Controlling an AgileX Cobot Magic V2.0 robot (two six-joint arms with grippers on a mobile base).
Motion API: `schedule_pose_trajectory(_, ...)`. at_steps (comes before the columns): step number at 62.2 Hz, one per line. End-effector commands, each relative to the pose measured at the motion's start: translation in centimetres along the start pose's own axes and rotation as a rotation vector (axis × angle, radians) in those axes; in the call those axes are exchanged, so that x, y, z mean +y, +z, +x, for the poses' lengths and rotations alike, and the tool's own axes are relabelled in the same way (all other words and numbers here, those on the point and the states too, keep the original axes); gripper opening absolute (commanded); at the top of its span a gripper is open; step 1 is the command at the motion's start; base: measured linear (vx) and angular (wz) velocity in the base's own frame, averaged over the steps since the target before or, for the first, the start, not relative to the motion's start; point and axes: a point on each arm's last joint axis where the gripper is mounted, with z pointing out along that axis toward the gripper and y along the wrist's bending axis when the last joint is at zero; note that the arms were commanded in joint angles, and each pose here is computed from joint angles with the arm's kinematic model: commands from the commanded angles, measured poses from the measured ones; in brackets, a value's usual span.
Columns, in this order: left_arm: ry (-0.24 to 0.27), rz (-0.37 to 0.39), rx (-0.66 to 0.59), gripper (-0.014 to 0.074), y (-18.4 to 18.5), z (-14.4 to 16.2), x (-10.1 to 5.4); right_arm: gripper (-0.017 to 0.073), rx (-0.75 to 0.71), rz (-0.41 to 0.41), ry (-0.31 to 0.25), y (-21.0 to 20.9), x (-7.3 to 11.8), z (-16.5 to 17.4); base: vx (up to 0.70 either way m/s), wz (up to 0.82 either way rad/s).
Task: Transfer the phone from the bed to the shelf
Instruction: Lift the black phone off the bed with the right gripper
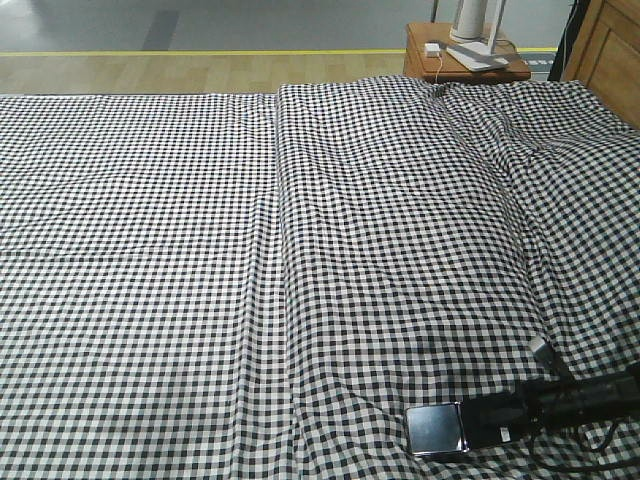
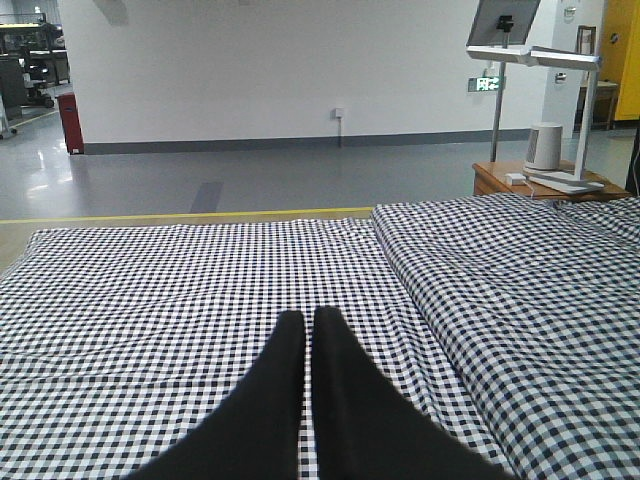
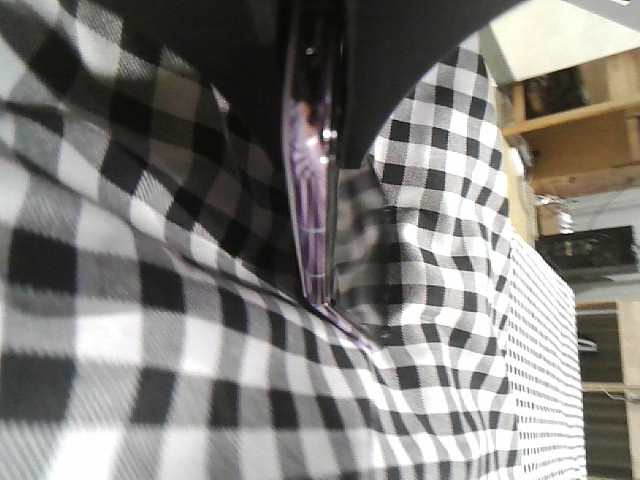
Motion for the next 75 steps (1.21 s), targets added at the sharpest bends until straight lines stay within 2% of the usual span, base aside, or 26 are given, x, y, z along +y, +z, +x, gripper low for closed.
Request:
schedule_pose_trajectory(1, -0.018, -0.006, -0.104, 0.0001, -0.2, -1.5, 0.1, -0.0005, -0.012, -0.114, -0.078, -2.6, 4.0, -1.8, 0.00, 0.00)
schedule_pose_trajectory(22, -0.018, -0.006, -0.104, 0.0001, -0.2, -1.5, 0.1, -0.0004, -0.054, -0.080, -0.174, -6.0, 9.7, -2.0, 0.00, 0.00)
schedule_pose_trajectory(40, -0.018, -0.006, -0.104, 0.0001, -0.2, -1.5, 0.1, -0.0003, -0.098, -0.014, -0.292, -9.4, 17.1, -2.6, 0.00, 0.00)
schedule_pose_trajectory(59, -0.018, -0.006, -0.104, 0.0001, -0.2, -1.5, 0.1, -0.0003, -0.109, 0.048, -0.503, -10.4, 27.2, -3.2, 0.00, 0.00)
schedule_pose_trajectory(75, -0.018, -0.006, -0.104, 0.0001, -0.2, -1.5, 0.1, -0.0003, -0.138, 0.089, -0.725, -11.4, 35.9, -1.7, 0.00, 0.00)
